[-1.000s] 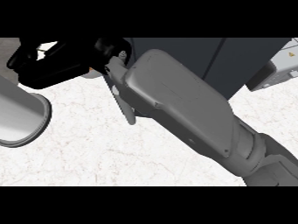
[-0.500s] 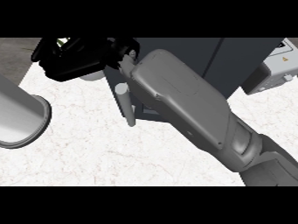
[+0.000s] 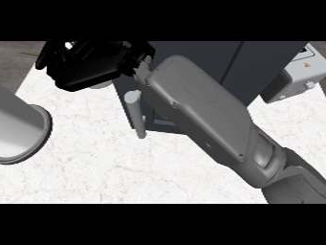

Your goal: Pick up the wine, place it into the cabinet and close the cabinet

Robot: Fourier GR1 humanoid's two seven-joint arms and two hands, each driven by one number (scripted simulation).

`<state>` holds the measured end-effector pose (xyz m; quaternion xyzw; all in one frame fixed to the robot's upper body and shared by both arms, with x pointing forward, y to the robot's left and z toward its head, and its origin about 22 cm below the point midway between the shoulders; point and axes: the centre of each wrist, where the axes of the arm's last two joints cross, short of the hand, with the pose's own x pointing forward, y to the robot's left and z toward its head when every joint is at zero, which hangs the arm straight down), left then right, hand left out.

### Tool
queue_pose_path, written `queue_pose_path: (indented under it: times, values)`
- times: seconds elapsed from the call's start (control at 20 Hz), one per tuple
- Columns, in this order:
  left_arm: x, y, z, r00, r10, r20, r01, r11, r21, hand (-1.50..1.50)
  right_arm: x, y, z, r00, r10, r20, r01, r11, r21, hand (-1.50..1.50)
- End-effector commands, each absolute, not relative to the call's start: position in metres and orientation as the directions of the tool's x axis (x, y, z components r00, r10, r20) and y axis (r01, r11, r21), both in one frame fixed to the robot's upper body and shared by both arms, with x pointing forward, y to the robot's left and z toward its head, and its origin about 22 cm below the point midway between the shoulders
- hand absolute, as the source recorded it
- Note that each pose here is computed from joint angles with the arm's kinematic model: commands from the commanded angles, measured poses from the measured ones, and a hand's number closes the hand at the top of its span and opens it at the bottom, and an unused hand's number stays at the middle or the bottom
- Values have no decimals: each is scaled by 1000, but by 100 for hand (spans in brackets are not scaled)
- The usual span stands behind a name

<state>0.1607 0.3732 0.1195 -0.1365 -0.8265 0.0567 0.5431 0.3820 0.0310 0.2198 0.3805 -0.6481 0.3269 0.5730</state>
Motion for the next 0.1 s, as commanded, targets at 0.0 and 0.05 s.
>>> queue_pose_path:
  times: [0.0,0.05]
  values:
    - [161,362,119,-339,327,882,196,942,-274,-150,437,-65,199,-20,-75,997,-628,777,46,150]
    - [164,362,121,-345,325,881,194,943,-272,-150,436,-61,198,-20,-90,996,-628,776,57,150]
